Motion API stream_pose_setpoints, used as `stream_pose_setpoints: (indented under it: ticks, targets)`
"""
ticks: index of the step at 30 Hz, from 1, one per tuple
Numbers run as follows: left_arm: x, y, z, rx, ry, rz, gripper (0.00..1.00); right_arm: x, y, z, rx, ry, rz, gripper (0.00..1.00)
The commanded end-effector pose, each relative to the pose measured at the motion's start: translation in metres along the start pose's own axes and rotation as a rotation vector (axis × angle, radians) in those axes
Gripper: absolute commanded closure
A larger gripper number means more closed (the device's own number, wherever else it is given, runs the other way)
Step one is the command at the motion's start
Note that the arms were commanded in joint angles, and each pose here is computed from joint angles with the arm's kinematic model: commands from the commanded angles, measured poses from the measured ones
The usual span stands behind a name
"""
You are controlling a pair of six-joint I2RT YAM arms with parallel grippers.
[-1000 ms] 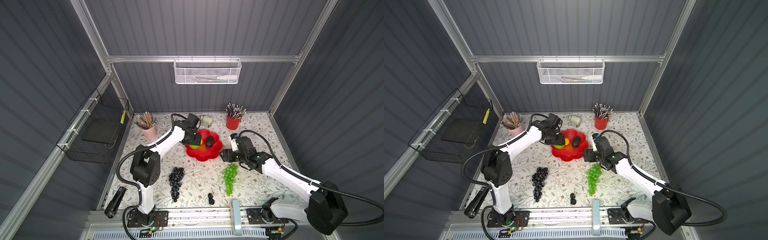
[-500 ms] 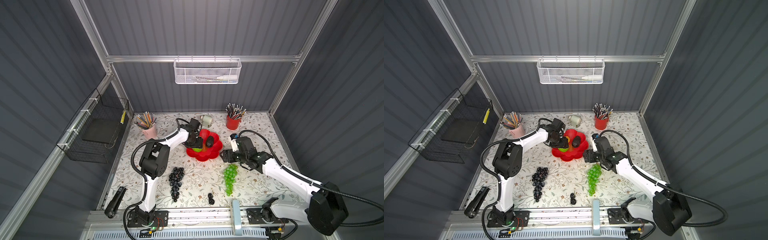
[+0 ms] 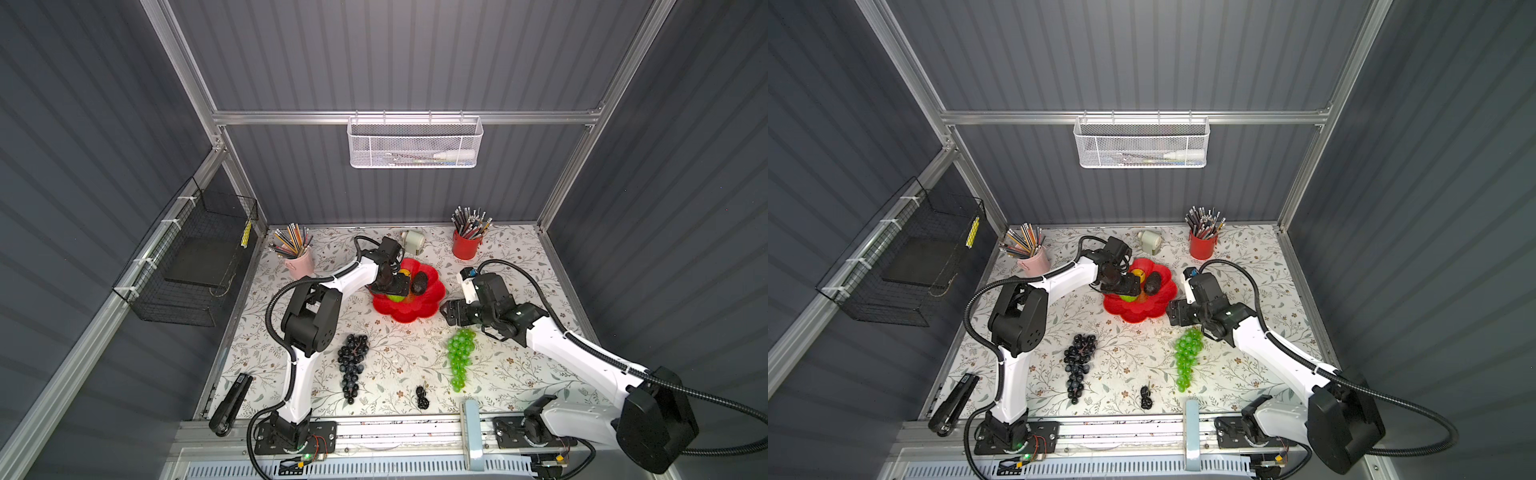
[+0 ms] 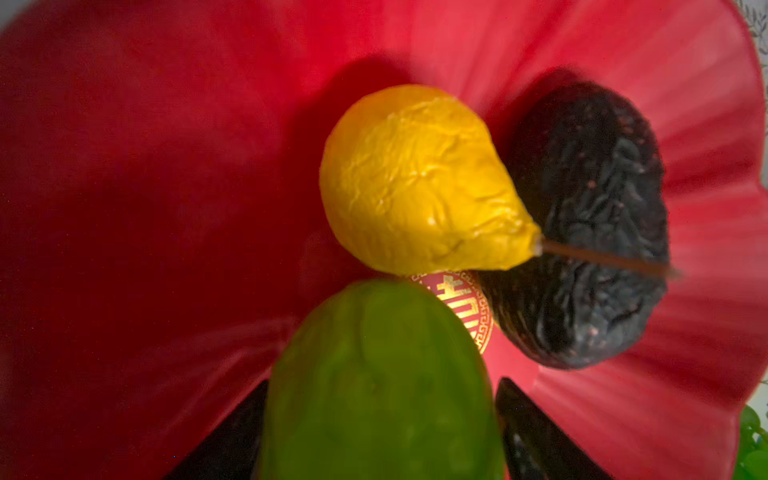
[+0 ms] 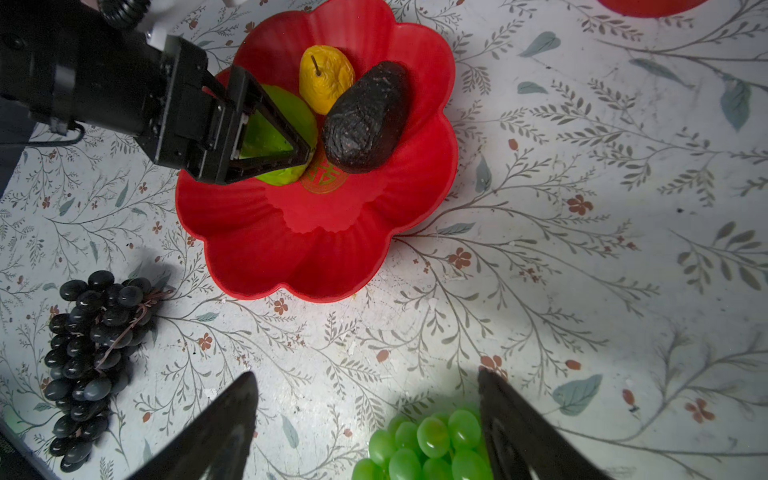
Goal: Place and organize the fake fruits in the fruit bowl
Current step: 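Carry the green fruit into the red bowl with the left gripper, then release the green fruit in the bowl while the right gripper grasps the green grapes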
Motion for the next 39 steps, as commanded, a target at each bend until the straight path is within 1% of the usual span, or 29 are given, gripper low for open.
stream_pose_setpoints:
  ticks: [1,4,7,10,11,17,20,26,28,29,33,36,39]
  targets:
    - [0.004,-0.001,0.008,0.007,-0.020,-0.017,0.13,0.003,-0.004,0.005,-0.038,0.006,0.019,0.16]
    - [0.006,-0.004,0.022,0.002,-0.042,-0.020,0.11,0.002,-0.007,0.009,-0.054,0.010,0.019,0.17]
    - [0.007,-0.007,0.037,0.002,-0.056,-0.028,0.11,0.000,-0.008,0.011,-0.057,0.018,0.013,0.23]
    - [0.008,-0.008,0.053,0.004,-0.076,-0.029,0.10,-0.001,-0.010,0.013,-0.066,0.016,0.010,0.24]
    - [0.009,-0.010,0.060,0.001,-0.091,-0.034,0.09,-0.007,-0.011,0.014,-0.072,0.044,0.004,0.25]
    - [0.007,-0.012,0.097,0.007,-0.148,-0.040,0.07,-0.016,-0.016,0.018,-0.084,0.087,-0.033,0.29]
    - [0.001,-0.010,0.111,0.013,-0.164,-0.038,0.06,-0.024,-0.017,0.017,-0.077,0.123,-0.053,0.35]
    - [-0.014,0.000,0.138,0.060,-0.240,-0.014,0.05,-0.040,-0.025,0.014,-0.108,0.197,-0.096,0.39]
    - [-0.020,0.005,0.142,0.074,-0.255,-0.006,0.05,-0.042,-0.029,0.013,-0.121,0.213,-0.106,0.40]
    - [-0.022,0.007,0.144,0.077,-0.262,-0.001,0.05,-0.044,-0.032,0.011,-0.127,0.226,-0.115,0.43]
    - [-0.028,0.010,0.146,0.083,-0.277,0.005,0.05,-0.049,-0.043,0.009,-0.117,0.257,-0.184,0.47]
    - [-0.036,0.018,0.137,0.115,-0.257,0.005,0.05,-0.050,-0.045,0.008,-0.087,0.254,-0.222,0.52]
    - [-0.038,0.019,0.135,0.122,-0.250,-0.003,0.05,-0.053,-0.044,0.006,-0.070,0.282,-0.233,0.53]
Point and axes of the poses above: each gripper's point midway between its finger pads, its own z axis back along the fingers, its own y axis along the line the jaws close on, x = y × z, the point moved 7 cm from there along z, back along the fingers, and after that the axes turned 10 degrees about z, right-handed, at the moved point
